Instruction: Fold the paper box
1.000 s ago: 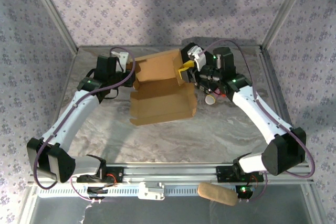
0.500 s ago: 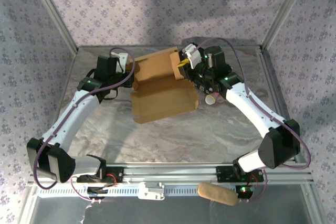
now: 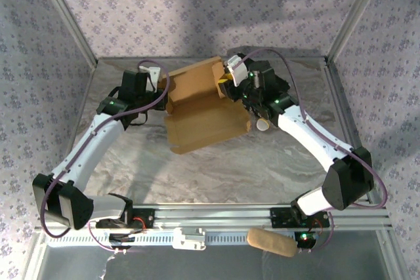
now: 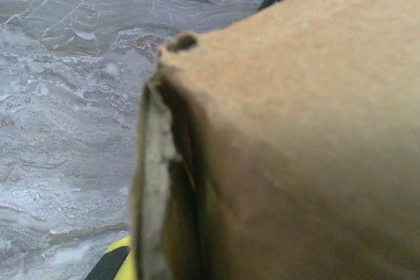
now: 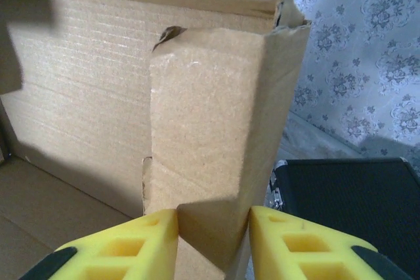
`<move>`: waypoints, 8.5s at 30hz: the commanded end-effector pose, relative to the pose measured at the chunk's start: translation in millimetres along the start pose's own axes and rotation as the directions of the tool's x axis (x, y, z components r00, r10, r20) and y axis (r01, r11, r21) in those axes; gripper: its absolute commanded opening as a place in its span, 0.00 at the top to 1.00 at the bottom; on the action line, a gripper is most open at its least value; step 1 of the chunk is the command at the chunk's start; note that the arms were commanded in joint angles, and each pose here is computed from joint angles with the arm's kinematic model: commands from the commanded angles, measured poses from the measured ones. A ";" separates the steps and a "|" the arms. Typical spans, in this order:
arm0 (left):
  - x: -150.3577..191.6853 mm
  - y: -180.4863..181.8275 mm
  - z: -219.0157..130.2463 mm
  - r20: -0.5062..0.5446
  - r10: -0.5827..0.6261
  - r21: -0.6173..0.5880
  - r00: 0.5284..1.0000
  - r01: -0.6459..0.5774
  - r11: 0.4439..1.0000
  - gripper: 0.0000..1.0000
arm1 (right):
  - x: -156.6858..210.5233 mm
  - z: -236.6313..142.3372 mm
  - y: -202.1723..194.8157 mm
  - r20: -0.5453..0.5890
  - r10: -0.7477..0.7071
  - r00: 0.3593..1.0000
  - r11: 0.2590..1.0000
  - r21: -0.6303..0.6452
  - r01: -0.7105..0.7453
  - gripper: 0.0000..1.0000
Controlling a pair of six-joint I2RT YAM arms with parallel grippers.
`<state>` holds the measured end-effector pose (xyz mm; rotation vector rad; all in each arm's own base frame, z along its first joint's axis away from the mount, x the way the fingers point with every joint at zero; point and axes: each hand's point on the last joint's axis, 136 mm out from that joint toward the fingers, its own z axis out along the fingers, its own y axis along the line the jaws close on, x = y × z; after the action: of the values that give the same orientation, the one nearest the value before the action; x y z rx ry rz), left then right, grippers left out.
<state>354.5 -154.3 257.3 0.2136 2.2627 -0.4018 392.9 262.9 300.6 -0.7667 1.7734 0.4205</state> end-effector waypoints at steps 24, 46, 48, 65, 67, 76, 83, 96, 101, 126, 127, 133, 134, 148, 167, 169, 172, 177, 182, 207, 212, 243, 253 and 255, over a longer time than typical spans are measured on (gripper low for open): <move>-23.4 -25.4 -19.3 0.072 0.055 0.087 0.996 -0.061 0.994 1.00 | -23.3 21.6 -17.3 0.052 0.033 0.998 0.999 -0.045 -0.030 0.53; -26.6 -29.3 -15.6 0.078 0.042 0.068 0.996 -0.047 0.997 1.00 | -11.4 39.1 -12.7 -0.038 -0.014 0.999 0.967 0.254 0.024 1.00; -26.8 -28.5 -16.5 0.081 0.038 0.061 0.996 -0.043 0.997 1.00 | -8.3 37.8 -16.4 -0.064 -0.023 0.998 0.941 0.335 0.043 1.00; -26.9 -24.8 -14.9 0.082 0.004 0.029 0.997 -0.007 1.000 1.00 | -11.1 12.0 -8.6 -0.097 -0.133 0.986 0.704 0.691 0.163 1.00; -27.3 -24.2 -14.7 0.084 -0.010 0.025 0.996 0.008 1.000 1.00 | -5.1 11.7 -7.9 -0.093 -0.112 0.989 0.691 0.708 0.145 1.00; -24.9 -11.5 -14.1 0.087 -0.059 -0.096 0.994 0.067 0.993 1.00 | -0.5 -4.7 -4.9 -0.073 0.002 0.997 0.608 0.792 0.057 1.00; -20.9 4.5 -21.9 0.120 -0.092 -0.273 0.988 0.123 0.954 1.00 | 1.8 -21.4 -10.4 -0.065 0.084 0.994 0.529 0.848 0.010 1.00; -16.9 3.4 -32.4 0.197 -0.185 -0.340 0.963 0.244 0.908 1.00 | 1.3 -42.6 10.4 -0.094 0.160 0.983 0.515 0.857 -0.002 1.00; -24.4 -10.7 -35.2 0.181 -0.186 -0.240 0.966 0.226 0.944 0.98 | 3.5 -34.1 17.0 -0.045 0.223 0.974 0.653 0.748 -0.115 1.00; -16.8 8.7 -54.7 0.168 -0.092 -0.051 0.981 0.102 0.993 0.69 | 15.4 -31.6 5.9 -0.076 0.326 0.942 0.711 0.677 -0.191 1.00; -14.8 11.8 -53.3 0.157 -0.092 -0.040 0.983 0.099 0.994 0.69 | 15.8 -32.4 4.8 -0.078 0.331 0.940 0.715 0.671 -0.197 1.00; -6.7 3.2 -28.0 0.098 -0.063 0.119 0.993 0.051 0.992 0.71 | 20.9 -32.6 0.3 -0.079 0.365 0.927 0.740 0.630 -0.237 1.00; -7.6 -1.1 -25.4 0.108 -0.059 0.148 0.992 0.043 0.988 0.70 | 21.1 -32.7 -0.5 -0.081 0.366 0.927 0.740 0.629 -0.237 1.00; -11.9 -7.6 1.8 0.095 -0.020 0.197 0.995 0.001 0.980 0.64 | 19.0 -32.3 2.3 -0.077 0.372 0.925 0.758 0.600 -0.256 1.00; -22.8 -7.5 15.8 0.178 0.083 -0.021 0.981 -0.081 0.997 0.94 | 16.2 -27.4 12.4 -0.075 0.381 0.921 0.778 0.565 -0.276 1.00; -22.9 -9.6 14.0 0.194 0.091 -0.022 0.977 -0.088 0.996 0.99 | 16.7 -26.3 14.0 -0.080 0.382 0.921 0.781 0.561 -0.275 1.00; -22.5 -12.9 14.2 0.207 0.093 0.000 0.974 -0.095 0.995 0.99 | 15.8 -26.6 16.0 -0.078 0.384 0.920 0.786 0.551 -0.281 1.00; -26.4 -21.6 13.8 0.224 0.108 0.046 0.969 -0.121 0.992 0.75 | 15.0 -29.3 17.9 -0.079 0.388 0.918 0.795 0.534 -0.290 1.00; -33.3 -12.6 13.8 0.236 0.087 0.063 0.968 -0.105 0.992 0.69 | 13.6 -33.1 16.5 -0.074 0.398 0.915 0.799 0.517 -0.306 1.00; -32.9 5.9 1.9 0.243 0.064 -0.001 0.968 -0.066 0.998 0.99 | 16.1 -23.0 19.6 -0.094 0.401 0.911 0.810 0.501 -0.304 1.00; -27.9 21.3 1.0 0.235 0.102 -0.188 0.967 -0.058 0.980 1.00 | 14.9 -23.4 24.5 -0.096 0.391 0.915 0.813 0.502 -0.294 1.00; -42.8 -27.2 -32.1 0.168 0.040 -0.013 0.985 -0.039 0.999 0.53 | 25.6 -22.4 22.9 -0.099 0.428 0.898 0.783 0.537 -0.314 1.00; -30.2 -39.4 -50.0 0.232 0.052 0.113 0.971 -0.081 0.990 0.52 | 27.6 -23.3 22.0 -0.107 0.433 0.895 0.786 0.530 -0.317 1.00; -34.8 -54.4 -65.4 0.267 0.039 0.197 0.963 -0.094 0.976 0.48 | 28.6 -22.8 21.0 -0.107 0.436 0.894 0.785 0.531 -0.319 1.00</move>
<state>335.7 -161.4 290.8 0.2280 2.1050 -0.4056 357.2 258.7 269.2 -0.1008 2.1513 0.0815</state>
